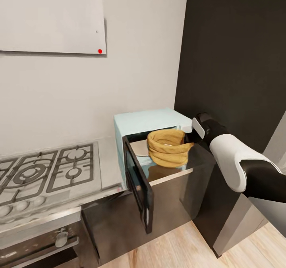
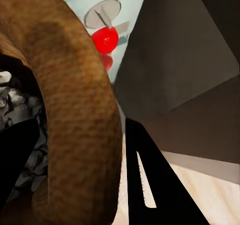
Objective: In the kitchen, take the popcorn bag from the countertop, put it into the microwave, and heat it until the popcorn is cooked so the cooked popcorn ends up inside the bag.
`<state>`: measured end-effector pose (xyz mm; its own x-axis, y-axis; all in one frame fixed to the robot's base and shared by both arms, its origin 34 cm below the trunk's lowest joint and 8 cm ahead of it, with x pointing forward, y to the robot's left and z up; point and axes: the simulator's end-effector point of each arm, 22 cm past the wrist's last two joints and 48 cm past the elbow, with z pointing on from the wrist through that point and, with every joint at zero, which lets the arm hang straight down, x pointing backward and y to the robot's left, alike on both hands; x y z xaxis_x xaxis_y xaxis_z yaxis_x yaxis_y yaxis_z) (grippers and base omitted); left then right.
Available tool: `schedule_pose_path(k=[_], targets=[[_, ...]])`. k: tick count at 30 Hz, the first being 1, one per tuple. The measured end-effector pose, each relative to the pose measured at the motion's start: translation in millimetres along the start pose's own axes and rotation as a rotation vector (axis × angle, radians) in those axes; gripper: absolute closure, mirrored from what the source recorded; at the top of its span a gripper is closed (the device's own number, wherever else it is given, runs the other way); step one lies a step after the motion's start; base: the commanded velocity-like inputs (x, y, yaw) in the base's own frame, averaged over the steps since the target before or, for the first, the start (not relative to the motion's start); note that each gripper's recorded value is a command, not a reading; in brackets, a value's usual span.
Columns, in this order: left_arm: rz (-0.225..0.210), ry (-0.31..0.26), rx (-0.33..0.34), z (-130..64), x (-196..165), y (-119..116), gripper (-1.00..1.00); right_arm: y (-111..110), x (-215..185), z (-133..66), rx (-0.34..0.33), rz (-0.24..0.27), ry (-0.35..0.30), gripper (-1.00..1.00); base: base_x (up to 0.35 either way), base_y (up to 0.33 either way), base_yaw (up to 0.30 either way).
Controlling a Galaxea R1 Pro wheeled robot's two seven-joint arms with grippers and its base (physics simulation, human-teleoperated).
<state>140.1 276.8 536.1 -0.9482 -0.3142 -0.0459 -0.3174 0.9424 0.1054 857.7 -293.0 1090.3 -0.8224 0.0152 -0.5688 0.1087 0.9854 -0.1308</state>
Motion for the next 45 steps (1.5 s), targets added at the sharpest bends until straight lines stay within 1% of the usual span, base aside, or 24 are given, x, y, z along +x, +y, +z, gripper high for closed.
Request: schedule_pose_path(k=[4, 15, 29, 39, 45], targets=[[0.000, 0.000, 0.000, 0.0, 0.0, 0.0, -1.00, -0.3, 0.0, 0.0, 0.001, 0.000, 0.000, 1.00, 0.000, 0.149, 0.000], [0.001, 0.000, 0.000, 0.0, 0.0, -0.1, -1.00, 1.0, 0.0, -0.2, -0.001, 0.000, 0.000, 1.00, 0.000, 0.011, 0.000], [0.000, 0.000, 0.000, 0.0, 0.0, -0.1, -1.00, 0.2, 0.0, 0.0, 0.001, 0.000, 0.000, 1.00, 0.000, 0.108, 0.000], [0.000, 0.000, 0.000, 0.0, 0.0, -0.1, -1.00, -0.5, 0.8, 0.5, 0.002, 0.002, 0.002, 1.00, 0.000, 0.010, 0.000], [0.001, 0.000, 0.002, -0.1, 0.0, -0.4, -1.00, -0.6, 0.6, 0.0, 0.002, 0.001, 0.001, 1.00, 0.105, 0.082, 0.000]])
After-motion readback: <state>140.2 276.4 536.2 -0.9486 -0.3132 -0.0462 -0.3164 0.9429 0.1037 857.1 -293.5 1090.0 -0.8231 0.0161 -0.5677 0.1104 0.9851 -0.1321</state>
